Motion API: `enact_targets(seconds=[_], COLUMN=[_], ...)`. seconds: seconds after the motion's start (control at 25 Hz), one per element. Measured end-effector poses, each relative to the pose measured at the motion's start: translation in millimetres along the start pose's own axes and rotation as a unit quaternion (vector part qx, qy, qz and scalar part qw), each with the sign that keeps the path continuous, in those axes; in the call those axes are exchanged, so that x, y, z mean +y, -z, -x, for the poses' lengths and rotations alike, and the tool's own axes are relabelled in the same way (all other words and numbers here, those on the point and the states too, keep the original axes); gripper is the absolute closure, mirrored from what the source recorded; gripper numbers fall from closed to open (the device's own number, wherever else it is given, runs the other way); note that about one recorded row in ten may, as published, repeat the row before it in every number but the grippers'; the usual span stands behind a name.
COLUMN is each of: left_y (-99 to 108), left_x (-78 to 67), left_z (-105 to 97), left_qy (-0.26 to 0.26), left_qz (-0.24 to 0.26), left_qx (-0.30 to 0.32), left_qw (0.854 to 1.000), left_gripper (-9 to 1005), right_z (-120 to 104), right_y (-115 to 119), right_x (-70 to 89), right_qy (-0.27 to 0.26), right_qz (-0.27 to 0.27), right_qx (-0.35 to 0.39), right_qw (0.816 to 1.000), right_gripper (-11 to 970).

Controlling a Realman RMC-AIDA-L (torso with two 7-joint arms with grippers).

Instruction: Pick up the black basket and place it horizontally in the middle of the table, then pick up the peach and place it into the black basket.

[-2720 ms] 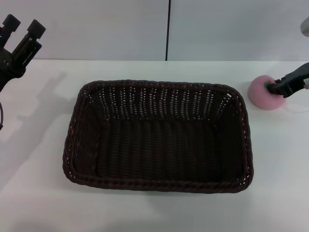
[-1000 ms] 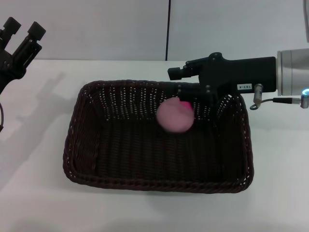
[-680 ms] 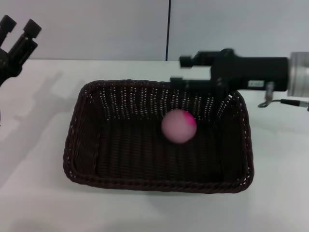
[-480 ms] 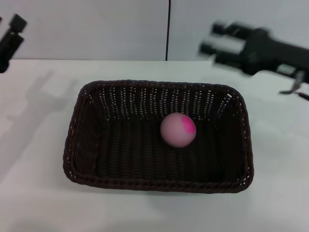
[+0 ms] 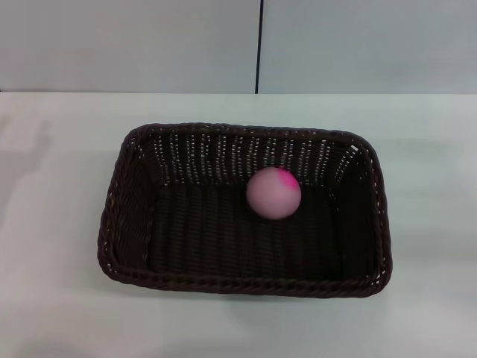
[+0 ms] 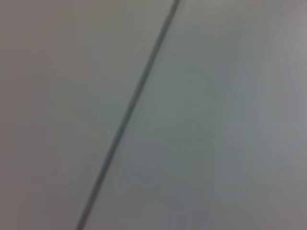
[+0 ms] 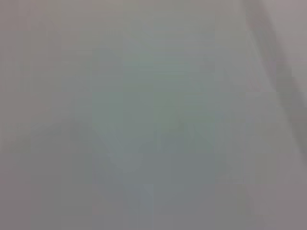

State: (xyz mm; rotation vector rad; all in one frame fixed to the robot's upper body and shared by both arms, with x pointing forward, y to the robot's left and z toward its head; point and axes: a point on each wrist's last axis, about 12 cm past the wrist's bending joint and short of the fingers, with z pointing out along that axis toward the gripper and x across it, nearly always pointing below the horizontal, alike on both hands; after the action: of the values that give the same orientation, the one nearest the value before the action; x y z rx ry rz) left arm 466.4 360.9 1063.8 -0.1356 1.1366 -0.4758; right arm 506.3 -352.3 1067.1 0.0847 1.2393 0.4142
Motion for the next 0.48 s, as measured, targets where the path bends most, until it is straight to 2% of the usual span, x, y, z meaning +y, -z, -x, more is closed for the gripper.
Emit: enact_targets(seconds=[0.04, 0.08, 0.24, 0.48], left_y=[0, 2, 6, 5], left_x=[0.0, 1.7, 4.1, 4.3], left_z=[0, 1, 2, 1], left_qy=[0.0, -0.007, -0.022, -0.019], left_qz=[0.0, 0.01, 0.029, 0.036], left_qx=[0.0, -0.005, -0.015, -0.019], left_qw=[1.0, 1.0, 0.999, 0.999], left_gripper=[187, 187, 187, 187], right_z=[0, 0, 1, 3], right_y=[9, 9, 22, 27], right_x=[-7.6, -7.6, -18.4, -22.5], right_qy=[0.007, 0.007, 0.006, 0.004], right_qz=[-0.042, -0.042, -0.102, -0.123], right_qx=[-0.014, -0.014, -0.033, -0.042], right_qw=[0.999, 0.999, 0.994, 0.991], right_gripper=[259, 259, 259, 259])
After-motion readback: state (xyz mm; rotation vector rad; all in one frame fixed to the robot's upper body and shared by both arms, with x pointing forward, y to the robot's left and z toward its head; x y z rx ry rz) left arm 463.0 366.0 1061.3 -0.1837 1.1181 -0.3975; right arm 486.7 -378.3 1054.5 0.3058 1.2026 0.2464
